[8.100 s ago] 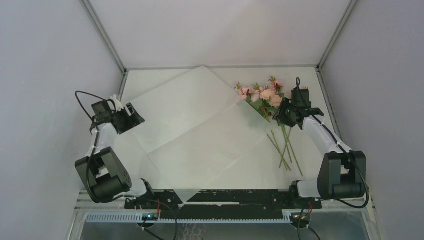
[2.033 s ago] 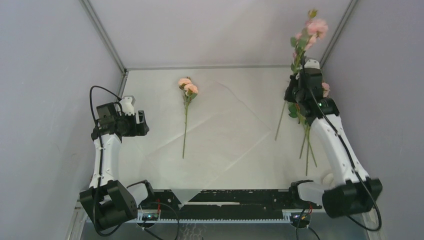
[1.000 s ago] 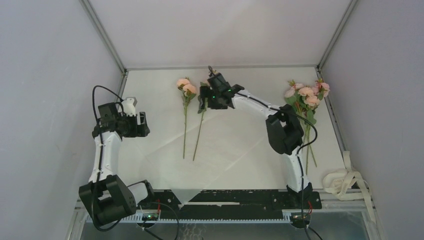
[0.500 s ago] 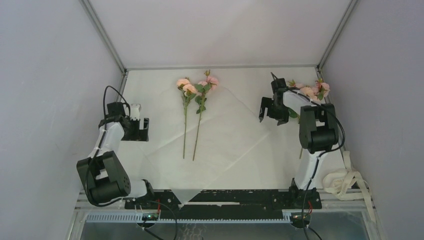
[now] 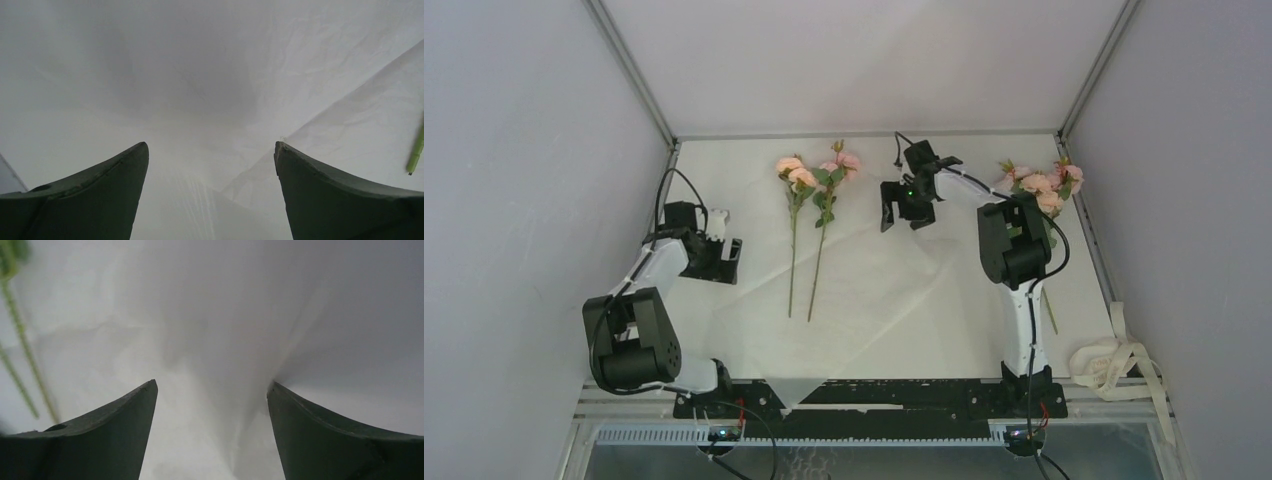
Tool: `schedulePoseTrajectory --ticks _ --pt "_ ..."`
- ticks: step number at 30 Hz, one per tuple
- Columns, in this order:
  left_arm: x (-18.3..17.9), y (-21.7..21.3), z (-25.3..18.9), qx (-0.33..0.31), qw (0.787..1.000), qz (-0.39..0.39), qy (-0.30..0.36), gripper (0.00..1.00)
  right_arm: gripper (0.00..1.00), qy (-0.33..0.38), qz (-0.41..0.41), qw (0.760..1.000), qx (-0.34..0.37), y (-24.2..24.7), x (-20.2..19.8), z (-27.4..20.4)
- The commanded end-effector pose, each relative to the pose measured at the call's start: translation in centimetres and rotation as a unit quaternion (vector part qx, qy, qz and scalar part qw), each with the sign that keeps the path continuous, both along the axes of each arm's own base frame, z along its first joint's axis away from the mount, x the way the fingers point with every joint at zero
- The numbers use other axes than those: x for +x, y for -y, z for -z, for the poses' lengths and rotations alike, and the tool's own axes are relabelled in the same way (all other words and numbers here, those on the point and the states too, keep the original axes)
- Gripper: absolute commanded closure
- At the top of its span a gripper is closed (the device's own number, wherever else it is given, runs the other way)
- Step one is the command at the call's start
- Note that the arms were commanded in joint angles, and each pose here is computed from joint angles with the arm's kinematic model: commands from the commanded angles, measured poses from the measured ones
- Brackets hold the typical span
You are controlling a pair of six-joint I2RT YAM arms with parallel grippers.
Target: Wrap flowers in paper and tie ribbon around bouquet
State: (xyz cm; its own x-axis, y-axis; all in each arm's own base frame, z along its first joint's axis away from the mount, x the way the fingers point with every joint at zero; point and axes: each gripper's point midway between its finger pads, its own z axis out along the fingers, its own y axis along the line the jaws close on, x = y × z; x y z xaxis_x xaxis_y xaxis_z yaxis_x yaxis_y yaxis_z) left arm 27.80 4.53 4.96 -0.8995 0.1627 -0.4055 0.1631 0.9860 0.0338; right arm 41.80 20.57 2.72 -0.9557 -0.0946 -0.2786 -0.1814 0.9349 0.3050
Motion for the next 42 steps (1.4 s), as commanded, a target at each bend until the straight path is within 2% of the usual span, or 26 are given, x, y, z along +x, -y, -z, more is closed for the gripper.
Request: schedulePoseTrajectory --ticks 1,3,7,11,14,20,23,25,26,27,28,30,31,33,36,39,42 --pt "-0.2 0.8 1.1 -0.013 1.0 0.006 -0.005 0.0 0.13 -0.056 -0.036 0.99 0.122 -5.5 -2.6 -0.4" --pt "-0.2 0.9 1.2 -0.015 1.0 0.007 -0.009 0.0 0.19 -0.053 -0.042 0.983 0.173 -6.8 -2.8 -1.7" --pt "-0.1 1.1 1.2 -0.017 1.0 0.009 -0.008 0.0 0.53 -0.045 -0.051 0.971 0.228 -8.0 -3.3 -4.4" --pt "-0.2 1.3 0.5 -0.021 1.0 0.018 -0.001 0.0 0.81 -0.014 -0.04 0.972 0.23 -6.7 -3.0 -6.8" --pt "0.0 2.0 -1.5 -0.033 0.998 0.038 0.024 0.0 0.99 0.01 -0.011 0.98 0.198 -3.4 -2.4 -7.5" --pt "-1.6 5.9 -3.8 -0.047 0.987 0.148 0.031 0.0 1.0 -0.002 0.014 0.992 0.129 4.4 -3.2 -6.2" --pt "-2.5 9.1 -4.3 -0.049 0.974 0.217 0.032 0.0 0.98 -0.006 0.028 0.997 0.069 8.1 -1.9 -5.3" --pt "-2.2 9.9 -4.9 -0.051 0.972 0.227 0.038 0.0 0.86 -0.024 0.049 0.998 0.031 9.7 -1.5 -5.1" --pt "-1.9 10.0 -5.3 -0.052 0.973 0.222 0.039 0.0 0.74 -0.029 0.059 0.998 0.011 10.5 -1.5 -5.2" --pt "-1.6 9.9 -5.9 -0.051 0.975 0.213 0.039 0.0 0.58 -0.032 0.076 0.997 -0.012 11.7 -1.6 -5.6" --pt "-1.5 9.9 -6.6 -0.052 0.976 0.207 0.038 0.0 0.47 -0.025 0.104 0.993 -0.042 13.6 -1.6 -6.3" --pt "-1.6 10.5 -8.1 -0.068 0.975 0.209 0.045 0.0 0.37 0.019 0.179 0.979 -0.094 18.0 -1.1 -8.8" --pt "-1.6 10.9 -8.9 -0.077 0.972 0.214 0.054 0.0 0.35 0.05 0.218 0.969 -0.105 20.4 -0.7 -10.7" --pt "-1.4 11.5 -10.6 -0.091 0.968 0.218 0.081 0.0 0.36 0.112 0.29 0.942 -0.128 24.6 -0.7 -13.7" --pt "-0.2 11.9 -11.7 -0.102 0.969 0.2 0.102 0.0 0.41 0.169 0.337 0.911 -0.165 28.1 -1.8 -15.3" --pt "1.1 11.8 -11.9 -0.102 0.973 0.172 0.114 0.0 0.55 0.129 0.343 0.913 -0.177 29.4 -3.3 -12.9" --pt "2.0 12.1 -12.0 -0.111 0.971 0.163 0.132 0.0 0.62 0.066 0.352 0.914 -0.189 30.6 -4.7 -10.2"
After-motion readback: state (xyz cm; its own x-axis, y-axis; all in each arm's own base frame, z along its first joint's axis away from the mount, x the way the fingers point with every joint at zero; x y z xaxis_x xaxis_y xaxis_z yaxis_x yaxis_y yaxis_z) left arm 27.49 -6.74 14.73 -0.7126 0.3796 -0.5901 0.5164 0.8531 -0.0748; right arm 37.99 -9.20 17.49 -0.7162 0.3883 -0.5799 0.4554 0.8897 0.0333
